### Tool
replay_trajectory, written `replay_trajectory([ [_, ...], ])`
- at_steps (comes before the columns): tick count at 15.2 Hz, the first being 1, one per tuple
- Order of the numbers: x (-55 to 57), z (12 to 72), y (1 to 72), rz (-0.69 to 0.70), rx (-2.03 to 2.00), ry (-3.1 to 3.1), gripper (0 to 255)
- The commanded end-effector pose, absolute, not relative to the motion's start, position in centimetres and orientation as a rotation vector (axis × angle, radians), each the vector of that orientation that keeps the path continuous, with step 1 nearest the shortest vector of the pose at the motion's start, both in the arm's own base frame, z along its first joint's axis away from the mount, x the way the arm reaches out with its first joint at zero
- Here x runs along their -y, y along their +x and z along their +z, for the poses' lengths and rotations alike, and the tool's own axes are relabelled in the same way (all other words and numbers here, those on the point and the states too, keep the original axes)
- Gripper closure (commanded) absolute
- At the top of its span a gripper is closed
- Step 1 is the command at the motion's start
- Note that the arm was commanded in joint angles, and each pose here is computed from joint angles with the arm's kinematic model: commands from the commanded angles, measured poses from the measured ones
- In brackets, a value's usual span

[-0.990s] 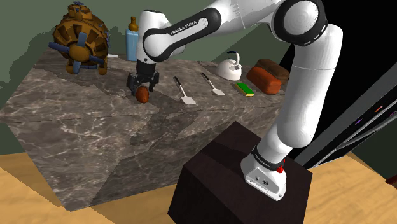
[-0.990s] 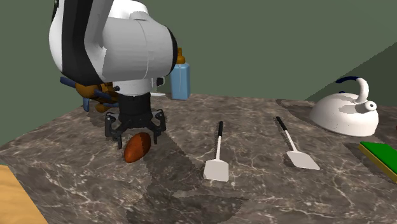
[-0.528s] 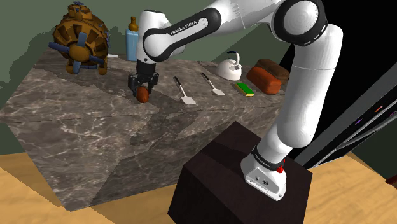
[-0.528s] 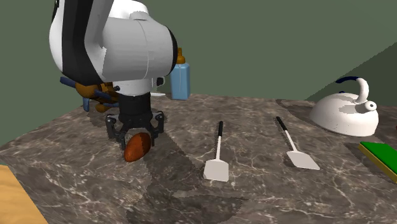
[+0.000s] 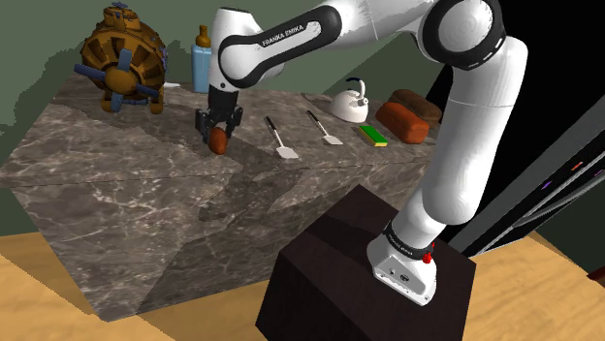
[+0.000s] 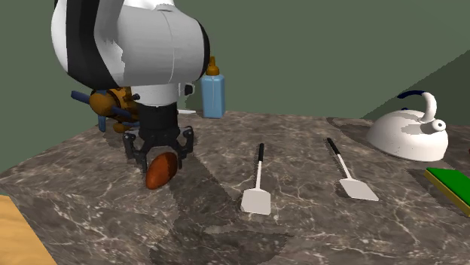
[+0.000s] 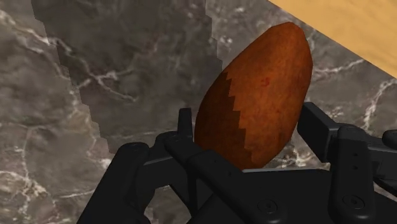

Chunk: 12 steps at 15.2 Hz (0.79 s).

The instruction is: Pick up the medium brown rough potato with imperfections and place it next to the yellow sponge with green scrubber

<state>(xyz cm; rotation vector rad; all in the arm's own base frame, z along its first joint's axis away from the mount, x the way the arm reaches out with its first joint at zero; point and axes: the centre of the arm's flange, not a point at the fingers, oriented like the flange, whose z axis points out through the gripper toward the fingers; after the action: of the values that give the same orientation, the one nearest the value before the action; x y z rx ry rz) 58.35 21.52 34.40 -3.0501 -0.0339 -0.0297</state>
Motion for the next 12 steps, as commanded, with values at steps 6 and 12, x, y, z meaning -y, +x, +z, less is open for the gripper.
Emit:
replay_trajectory([
  [6,-21.5,38.2,58.6,-0.03,0.034,-3.05,255],
  [12,-21.5,41.3,58.6,-0.03,0.034,-3.05,255],
])
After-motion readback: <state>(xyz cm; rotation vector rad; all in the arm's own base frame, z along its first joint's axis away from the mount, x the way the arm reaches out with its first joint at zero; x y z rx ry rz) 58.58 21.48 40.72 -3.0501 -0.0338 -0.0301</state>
